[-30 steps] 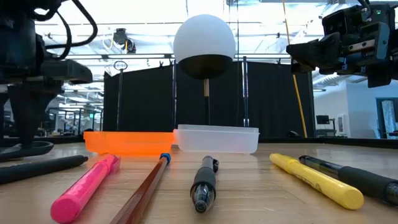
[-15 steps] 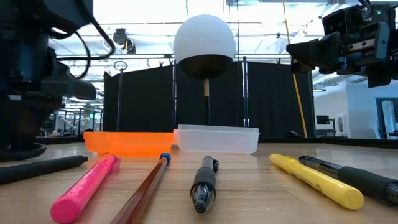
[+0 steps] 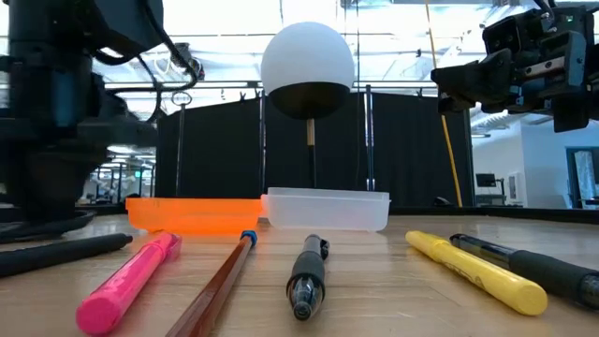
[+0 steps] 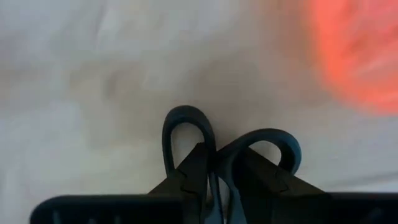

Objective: Pick & place school supplies into a supply box
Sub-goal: Put the black scissors into the supply box

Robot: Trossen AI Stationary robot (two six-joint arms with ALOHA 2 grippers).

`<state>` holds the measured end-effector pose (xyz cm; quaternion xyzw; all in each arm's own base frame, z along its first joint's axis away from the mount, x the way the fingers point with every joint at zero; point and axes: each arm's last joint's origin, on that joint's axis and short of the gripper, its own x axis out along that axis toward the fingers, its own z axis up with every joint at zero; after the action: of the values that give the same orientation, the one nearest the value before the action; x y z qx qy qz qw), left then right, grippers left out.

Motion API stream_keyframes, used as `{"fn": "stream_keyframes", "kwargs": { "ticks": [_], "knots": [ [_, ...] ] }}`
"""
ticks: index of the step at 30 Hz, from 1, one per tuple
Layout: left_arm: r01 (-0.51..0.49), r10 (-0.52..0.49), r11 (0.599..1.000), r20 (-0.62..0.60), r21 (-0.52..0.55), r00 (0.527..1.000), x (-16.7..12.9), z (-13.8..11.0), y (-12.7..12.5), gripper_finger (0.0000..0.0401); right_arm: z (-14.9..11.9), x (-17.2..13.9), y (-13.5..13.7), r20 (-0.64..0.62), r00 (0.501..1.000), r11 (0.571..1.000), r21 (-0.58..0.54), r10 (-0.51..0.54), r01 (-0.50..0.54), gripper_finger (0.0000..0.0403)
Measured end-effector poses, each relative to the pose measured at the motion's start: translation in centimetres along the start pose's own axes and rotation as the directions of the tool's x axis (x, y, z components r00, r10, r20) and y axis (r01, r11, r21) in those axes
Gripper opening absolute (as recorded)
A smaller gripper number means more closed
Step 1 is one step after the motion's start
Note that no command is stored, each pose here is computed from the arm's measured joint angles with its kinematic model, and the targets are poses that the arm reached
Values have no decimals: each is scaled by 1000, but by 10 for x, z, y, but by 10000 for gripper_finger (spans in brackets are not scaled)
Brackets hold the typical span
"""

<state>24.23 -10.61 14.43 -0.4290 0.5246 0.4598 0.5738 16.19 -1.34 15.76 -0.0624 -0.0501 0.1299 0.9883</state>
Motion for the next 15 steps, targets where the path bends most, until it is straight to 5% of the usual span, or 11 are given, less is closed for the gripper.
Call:
{"fn": "stream_keyframes", "kwargs": {
  "ticks": [8, 15],
  "knots": [
    [206, -206, 978, 58, 20, 977, -81, 12, -24, 66, -1, 0, 0, -8, 1000, 1000, 17, 1, -1, 0],
    [353, -356, 934, 153, 48, 922, -154, 79, -50, 65, -2, 0, 0, -15, 1000, 1000, 16, 2, -2, 0]
  ]
}}
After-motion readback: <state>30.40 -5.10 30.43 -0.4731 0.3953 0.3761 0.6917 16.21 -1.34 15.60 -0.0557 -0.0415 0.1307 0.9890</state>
